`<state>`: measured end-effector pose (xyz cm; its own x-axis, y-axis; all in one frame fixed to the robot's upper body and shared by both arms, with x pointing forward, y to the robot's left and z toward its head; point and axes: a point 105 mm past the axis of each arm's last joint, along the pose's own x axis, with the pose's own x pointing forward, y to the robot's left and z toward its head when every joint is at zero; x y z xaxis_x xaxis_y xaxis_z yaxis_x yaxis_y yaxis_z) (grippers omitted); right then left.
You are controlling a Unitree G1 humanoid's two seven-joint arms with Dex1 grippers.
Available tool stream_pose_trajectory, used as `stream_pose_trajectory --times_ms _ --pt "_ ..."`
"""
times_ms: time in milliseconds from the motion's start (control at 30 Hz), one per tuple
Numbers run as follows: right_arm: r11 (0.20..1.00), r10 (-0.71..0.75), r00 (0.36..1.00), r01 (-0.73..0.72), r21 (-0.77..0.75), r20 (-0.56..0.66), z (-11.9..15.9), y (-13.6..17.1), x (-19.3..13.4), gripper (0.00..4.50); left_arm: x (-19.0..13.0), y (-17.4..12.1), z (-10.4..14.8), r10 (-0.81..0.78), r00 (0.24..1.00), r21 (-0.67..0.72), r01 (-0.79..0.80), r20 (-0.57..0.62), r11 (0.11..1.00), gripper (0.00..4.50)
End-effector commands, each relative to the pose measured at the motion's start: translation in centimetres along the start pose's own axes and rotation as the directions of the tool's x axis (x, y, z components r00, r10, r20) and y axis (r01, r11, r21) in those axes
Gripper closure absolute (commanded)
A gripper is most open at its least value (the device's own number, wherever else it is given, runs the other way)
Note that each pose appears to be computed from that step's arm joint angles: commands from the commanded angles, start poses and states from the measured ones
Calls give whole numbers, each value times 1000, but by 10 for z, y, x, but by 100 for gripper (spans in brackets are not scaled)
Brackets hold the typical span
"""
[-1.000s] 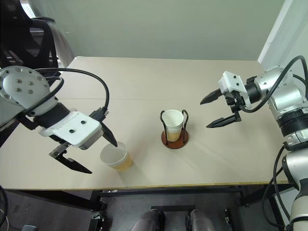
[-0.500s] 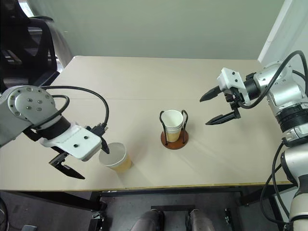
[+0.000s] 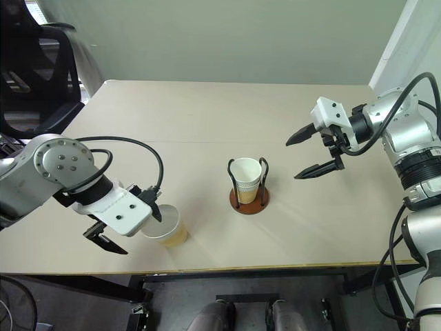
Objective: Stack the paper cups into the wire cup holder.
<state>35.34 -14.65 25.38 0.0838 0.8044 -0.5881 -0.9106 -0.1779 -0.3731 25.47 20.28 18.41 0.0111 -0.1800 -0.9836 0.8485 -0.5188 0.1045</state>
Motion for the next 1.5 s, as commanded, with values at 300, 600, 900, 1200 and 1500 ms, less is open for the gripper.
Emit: stream_pose_trajectory --times_ms 300,600,900,1200,1500 --pt "998 -24 1000 25 -62 14 12 -6 -5 0 1 -10 3 -32 999 0 32 23 999 98" --pt "997 -48 991 54 -46 121 23 -14 -5 0 -7 1 4 8 999 -14 -8 35 1000 438" --pt "999 -41 959 42 4 280 45 -15 -10 0 -10 2 9 16 998 -34 -14 65 999 445" --pt "1000 -19 956 12 26 294 47 -8 -12 0 -39 31 19 132 984 -45 -127 121 991 445" --pt "1000 -10 955 3 22 297 47 -5 -12 0 -79 62 28 237 962 -34 -235 132 971 445"
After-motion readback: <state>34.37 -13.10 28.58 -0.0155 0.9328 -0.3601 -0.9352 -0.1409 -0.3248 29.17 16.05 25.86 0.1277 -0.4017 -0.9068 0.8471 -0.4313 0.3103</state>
